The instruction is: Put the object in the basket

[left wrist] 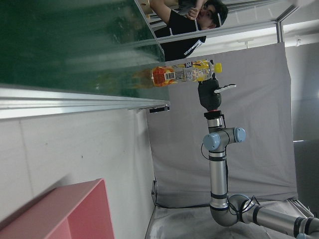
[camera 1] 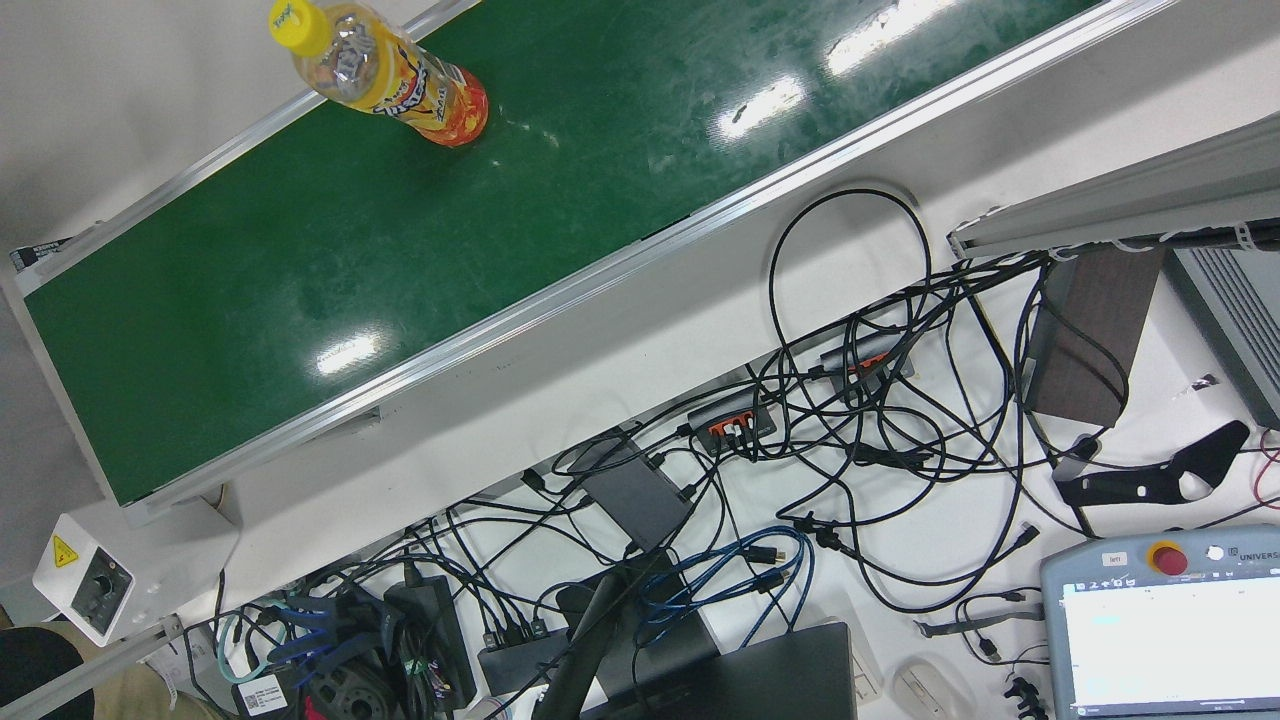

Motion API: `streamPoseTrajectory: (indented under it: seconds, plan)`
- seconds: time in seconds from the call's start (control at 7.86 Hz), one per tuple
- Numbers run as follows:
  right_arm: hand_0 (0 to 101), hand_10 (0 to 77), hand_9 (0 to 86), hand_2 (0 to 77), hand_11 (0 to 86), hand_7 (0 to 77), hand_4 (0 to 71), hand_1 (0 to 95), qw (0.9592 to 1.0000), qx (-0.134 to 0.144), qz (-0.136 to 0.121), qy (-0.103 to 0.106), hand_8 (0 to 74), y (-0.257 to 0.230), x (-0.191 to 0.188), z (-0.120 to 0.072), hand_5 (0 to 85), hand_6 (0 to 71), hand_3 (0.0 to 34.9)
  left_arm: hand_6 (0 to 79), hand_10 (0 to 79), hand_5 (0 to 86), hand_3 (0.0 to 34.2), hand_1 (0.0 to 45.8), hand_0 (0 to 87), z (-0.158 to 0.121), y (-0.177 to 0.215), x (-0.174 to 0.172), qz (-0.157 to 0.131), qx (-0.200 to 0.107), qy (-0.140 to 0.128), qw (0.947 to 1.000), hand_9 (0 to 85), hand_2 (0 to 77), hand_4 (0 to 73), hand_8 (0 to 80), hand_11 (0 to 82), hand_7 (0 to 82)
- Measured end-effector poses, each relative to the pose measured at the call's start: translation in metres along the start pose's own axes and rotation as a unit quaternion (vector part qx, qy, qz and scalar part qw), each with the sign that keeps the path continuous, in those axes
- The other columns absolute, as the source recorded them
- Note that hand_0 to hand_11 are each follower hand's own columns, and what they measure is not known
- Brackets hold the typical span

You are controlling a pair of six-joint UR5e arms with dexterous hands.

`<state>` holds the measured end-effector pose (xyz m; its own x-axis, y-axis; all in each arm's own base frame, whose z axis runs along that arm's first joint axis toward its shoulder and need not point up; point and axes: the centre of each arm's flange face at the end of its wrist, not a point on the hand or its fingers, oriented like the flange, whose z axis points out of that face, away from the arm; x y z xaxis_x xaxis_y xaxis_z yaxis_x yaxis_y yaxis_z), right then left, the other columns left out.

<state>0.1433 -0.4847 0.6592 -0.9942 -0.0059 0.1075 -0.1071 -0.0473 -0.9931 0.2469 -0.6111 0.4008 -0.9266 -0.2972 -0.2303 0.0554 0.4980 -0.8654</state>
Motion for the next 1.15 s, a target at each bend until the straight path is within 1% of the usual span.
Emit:
streamPoseTrajectory:
  seconds: [0.13,0.25,0.51,0.76,0.89,1.15]
  plan:
    - [0,0.0,0.0,0.5,0.0,0.5,0.0,0.0,1.0,0.0,0.0,0.0,0.0,-0.0001,0.0002,0.0001,0.0,0.0,0.0,1.6,8.7,25.6,2.8,15.8,54.4,-0.0001,0.0011,-0.0001,0.0,0.0,0.0,1.0,10.4,0.5,13.1,9.8,14.7,1.6]
    - [0,0.0,0.0,0.5,0.0,0.5,0.0,0.0,1.0,0.0,0.0,0.0,0.0,-0.0002,0.0004,0.0001,0.0,0.0,0.0,1.6,8.7,25.6,2.9,16.9,54.6,-0.0002,0.0017,-0.001,0.0,0.0,-0.001,1.0,10.4,0.5,13.6,9.8,14.7,1.6]
    - [0,0.0,0.0,0.5,0.0,0.5,0.0,0.0,1.0,0.0,0.0,0.0,0.0,-0.0003,0.0005,0.0001,0.0,0.0,0.0,1.6,8.7,25.6,2.9,16.9,54.6,-0.0008,0.0013,-0.0009,0.004,0.002,-0.002,1.0,10.4,0.5,13.6,9.8,14.7,1.6]
    - [0,0.0,0.0,0.5,0.0,0.5,0.0,0.0,1.0,0.0,0.0,0.001,0.0,-0.0003,0.0005,0.0001,0.0,0.0,0.0,1.6,8.7,25.6,3.2,13.1,53.7,-0.0018,-0.0009,-0.0002,0.01,0.007,-0.002,0.9999,10.9,0.5,13.6,9.8,14.7,1.6]
    - [0,0.0,0.0,0.5,0.0,0.5,0.0,0.0,1.0,0.0,0.0,0.001,0.0,-0.0003,0.0005,0.0001,0.0,0.0,0.0,1.6,8.7,25.6,3.1,14.7,53.5,-0.002,-0.0019,-0.0001,0.016,0.008,-0.002,0.9998,10.9,0.5,13.6,9.8,14.7,1.6]
    - [0,0.0,0.0,0.5,0.0,0.5,0.0,0.0,1.0,0.0,0.0,0.001,0.0,-0.0003,0.0005,0.0001,0.0,0.0,0.1,1.6,8.7,25.6,3.2,14.7,53.5,-0.0022,-0.0023,-0.0014,0.02,0.009,-0.003,0.9997,10.9,0.5,13.6,10.4,14.7,1.6]
